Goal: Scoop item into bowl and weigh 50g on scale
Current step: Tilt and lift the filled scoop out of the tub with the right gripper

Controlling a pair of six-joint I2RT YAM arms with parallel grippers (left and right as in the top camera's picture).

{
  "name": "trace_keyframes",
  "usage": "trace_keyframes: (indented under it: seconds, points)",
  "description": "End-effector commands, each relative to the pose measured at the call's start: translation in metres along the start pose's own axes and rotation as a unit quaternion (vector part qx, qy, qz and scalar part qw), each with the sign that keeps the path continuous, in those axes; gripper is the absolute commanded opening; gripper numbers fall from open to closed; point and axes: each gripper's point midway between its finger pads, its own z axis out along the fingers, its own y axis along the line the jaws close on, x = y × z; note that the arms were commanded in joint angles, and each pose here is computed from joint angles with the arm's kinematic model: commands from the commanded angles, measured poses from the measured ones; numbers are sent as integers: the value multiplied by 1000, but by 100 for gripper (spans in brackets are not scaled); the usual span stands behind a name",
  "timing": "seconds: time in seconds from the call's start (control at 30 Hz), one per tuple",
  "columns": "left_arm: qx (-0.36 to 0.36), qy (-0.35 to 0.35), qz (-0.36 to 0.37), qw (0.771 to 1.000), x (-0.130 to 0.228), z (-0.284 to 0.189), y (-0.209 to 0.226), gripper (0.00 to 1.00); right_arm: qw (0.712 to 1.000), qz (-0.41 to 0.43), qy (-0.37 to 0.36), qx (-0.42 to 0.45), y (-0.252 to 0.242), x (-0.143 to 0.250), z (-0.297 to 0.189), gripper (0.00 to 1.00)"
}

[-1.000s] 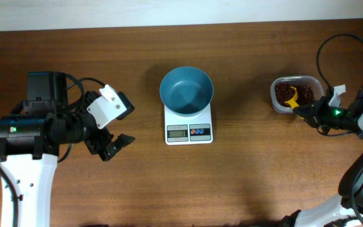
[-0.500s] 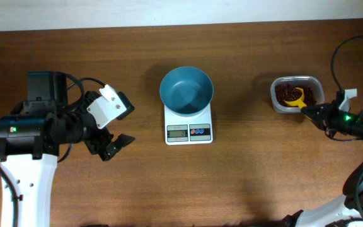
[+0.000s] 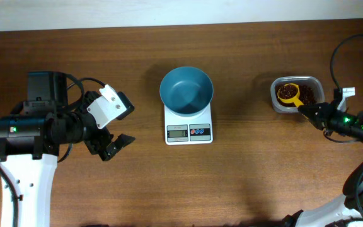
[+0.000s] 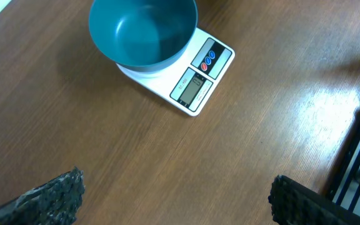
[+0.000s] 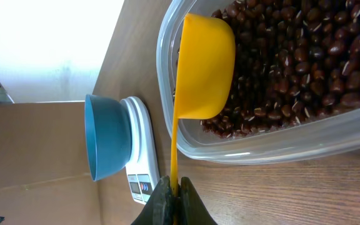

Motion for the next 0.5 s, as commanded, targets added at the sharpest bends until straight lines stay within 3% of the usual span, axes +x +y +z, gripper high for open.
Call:
trace_keyframes:
  seconds: [0.0,0.47]
  points:
    - [1,-9,6,1000,-4,-3,-1,99,1000,9,-5,-18,-1,1,-5,4]
    - [1,-9,6,1000,-4,-3,0,99,996,18,-50,-74,5,-11,-33,4]
